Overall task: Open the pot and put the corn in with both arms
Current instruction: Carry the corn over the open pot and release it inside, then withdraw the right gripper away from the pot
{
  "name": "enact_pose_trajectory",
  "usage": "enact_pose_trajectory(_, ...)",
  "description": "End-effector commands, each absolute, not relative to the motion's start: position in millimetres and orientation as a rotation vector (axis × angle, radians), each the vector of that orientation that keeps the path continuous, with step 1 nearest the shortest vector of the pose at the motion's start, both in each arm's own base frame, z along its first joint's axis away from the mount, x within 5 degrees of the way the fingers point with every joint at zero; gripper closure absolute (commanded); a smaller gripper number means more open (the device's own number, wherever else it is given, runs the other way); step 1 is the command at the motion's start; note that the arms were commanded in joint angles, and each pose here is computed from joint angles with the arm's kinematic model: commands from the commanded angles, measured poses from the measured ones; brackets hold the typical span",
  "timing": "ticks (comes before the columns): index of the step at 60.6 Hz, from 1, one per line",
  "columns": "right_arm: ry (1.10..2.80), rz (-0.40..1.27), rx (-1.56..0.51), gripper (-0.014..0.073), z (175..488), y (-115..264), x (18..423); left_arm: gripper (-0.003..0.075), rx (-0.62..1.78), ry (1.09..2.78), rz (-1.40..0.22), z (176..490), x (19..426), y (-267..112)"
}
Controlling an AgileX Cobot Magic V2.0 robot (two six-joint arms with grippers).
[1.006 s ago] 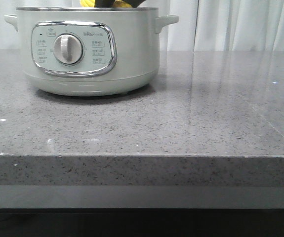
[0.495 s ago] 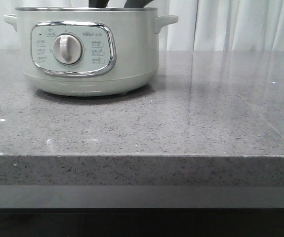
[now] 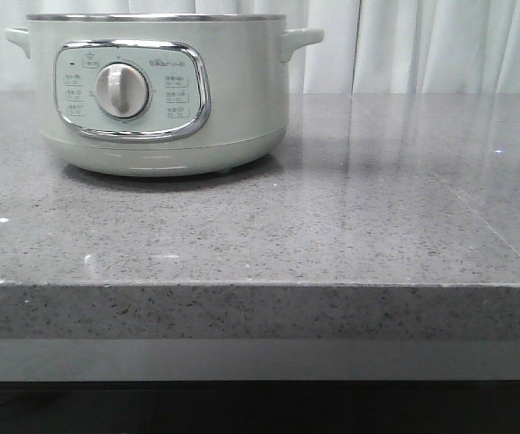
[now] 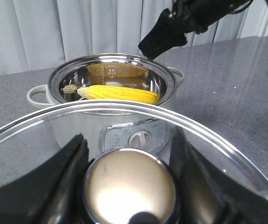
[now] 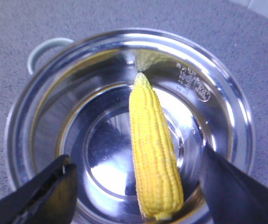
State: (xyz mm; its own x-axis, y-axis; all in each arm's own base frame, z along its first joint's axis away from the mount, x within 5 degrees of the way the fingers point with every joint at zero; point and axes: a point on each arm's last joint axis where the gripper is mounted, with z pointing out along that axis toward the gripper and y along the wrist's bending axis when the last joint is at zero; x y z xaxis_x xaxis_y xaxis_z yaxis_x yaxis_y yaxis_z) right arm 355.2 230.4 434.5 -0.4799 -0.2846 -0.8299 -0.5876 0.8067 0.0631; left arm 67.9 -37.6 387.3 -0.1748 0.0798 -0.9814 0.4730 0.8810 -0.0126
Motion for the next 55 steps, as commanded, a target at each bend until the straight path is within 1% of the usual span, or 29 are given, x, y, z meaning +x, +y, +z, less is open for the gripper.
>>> enact_pose_trajectory(1,1.925,0.462,-0.588,0.0033,474,213,329,0.0514,0.369,1.554,-0.408,412,66,-37)
enact_pose_trajectory(7,1.867,0.463,-0.566,0.0033,476,200,310,0.0514,0.369,1.554,-0.408,412,66,-37)
enact_pose_trajectory(16,1.814,0.468,-0.534,0.0033,471,179,278,0.0514,0.369,1.554,-0.408,412,66,-37)
enact_pose_trajectory(25,1.767,0.472,-0.513,0.0033,468,152,236,0.0514,0.369,1.554,-0.408,412,66,-37)
enact_pose_trajectory(33,1.770,0.472,-0.513,0.0033,456,132,203,0.0514,0.369,1.554,-0.408,412,66,-37)
enact_pose_trajectory(37,1.779,0.470,-0.515,0.0033,444,120,184,0.0514,0.369,1.554,-0.408,412,66,-37)
enact_pose_trajectory(46,1.735,0.475,-0.499,0.0033,428,96,146,0.0514,0.369,1.554,-0.408,412,66,-37)
enact_pose_trajectory(55,1.680,0.482,-0.479,0.0033,413,80,121,0.0514,0.369,1.554,-0.408,412,66,-37)
